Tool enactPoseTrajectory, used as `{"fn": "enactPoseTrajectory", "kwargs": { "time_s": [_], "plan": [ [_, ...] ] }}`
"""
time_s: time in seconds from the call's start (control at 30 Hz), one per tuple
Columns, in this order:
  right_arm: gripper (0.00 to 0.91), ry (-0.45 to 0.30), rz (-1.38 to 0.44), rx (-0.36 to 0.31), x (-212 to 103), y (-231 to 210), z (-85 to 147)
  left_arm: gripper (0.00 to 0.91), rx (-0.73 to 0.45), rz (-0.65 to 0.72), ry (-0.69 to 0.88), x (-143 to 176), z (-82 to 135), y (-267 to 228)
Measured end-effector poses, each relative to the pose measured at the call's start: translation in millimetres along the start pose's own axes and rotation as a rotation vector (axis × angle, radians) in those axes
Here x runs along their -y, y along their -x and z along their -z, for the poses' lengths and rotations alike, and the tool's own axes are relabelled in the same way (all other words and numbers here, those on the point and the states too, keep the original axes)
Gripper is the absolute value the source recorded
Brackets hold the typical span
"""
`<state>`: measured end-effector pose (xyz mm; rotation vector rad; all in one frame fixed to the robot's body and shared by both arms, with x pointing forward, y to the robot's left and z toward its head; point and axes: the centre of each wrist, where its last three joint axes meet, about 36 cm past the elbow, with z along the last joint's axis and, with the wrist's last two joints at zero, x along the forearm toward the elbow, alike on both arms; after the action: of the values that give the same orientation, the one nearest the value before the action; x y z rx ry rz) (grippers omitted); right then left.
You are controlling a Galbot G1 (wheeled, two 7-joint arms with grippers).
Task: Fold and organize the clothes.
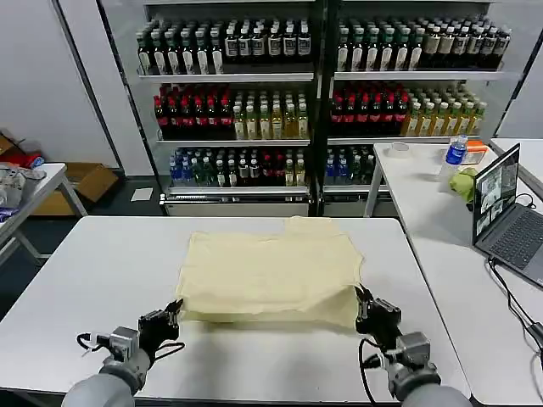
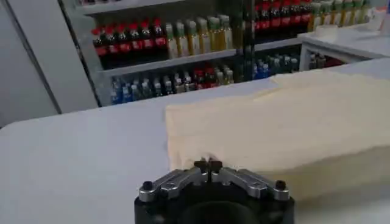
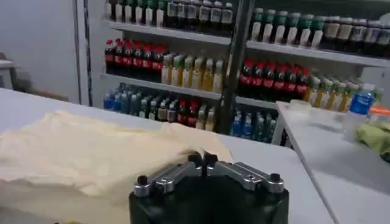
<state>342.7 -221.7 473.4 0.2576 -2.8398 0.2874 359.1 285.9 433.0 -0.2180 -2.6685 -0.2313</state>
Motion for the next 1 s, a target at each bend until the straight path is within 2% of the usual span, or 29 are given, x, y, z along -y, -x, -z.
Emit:
{"fn": "enactPoseTrajectory", "kwargs": {
  "time_s": [0.4, 0.43, 0.47, 0.5, 0.53, 0.57, 1.0],
  "plan": [
    [0.0, -0.035, -0.006, -0.023, -5, 41, -10, 0.01, -0.009, 0.006, 0.033, -1, 5, 50],
    [0.04, -0.037, -0.005, -0.027, -6, 43, -12, 0.06, -0.013, 0.008, 0.037, 0, 4, 53],
    [0.322, -0.039, -0.005, -0.031, -7, 44, -13, 0.121, -0.017, 0.01, 0.039, 0, 3, 57],
    [0.907, -0.041, -0.005, -0.033, -8, 45, -13, 0.584, -0.02, 0.014, 0.04, -1, 3, 59],
    [0.907, -0.043, -0.005, -0.035, -8, 46, -14, 0.806, -0.023, 0.019, 0.042, -1, 3, 62],
    [0.907, -0.044, -0.007, -0.036, -9, 47, -15, 0.907, -0.025, 0.023, 0.043, -1, 3, 63],
    [0.907, -0.008, -0.032, -0.034, -7, 34, -25, 0.907, -0.024, 0.048, 0.022, 1, -3, 56]
  ]
}}
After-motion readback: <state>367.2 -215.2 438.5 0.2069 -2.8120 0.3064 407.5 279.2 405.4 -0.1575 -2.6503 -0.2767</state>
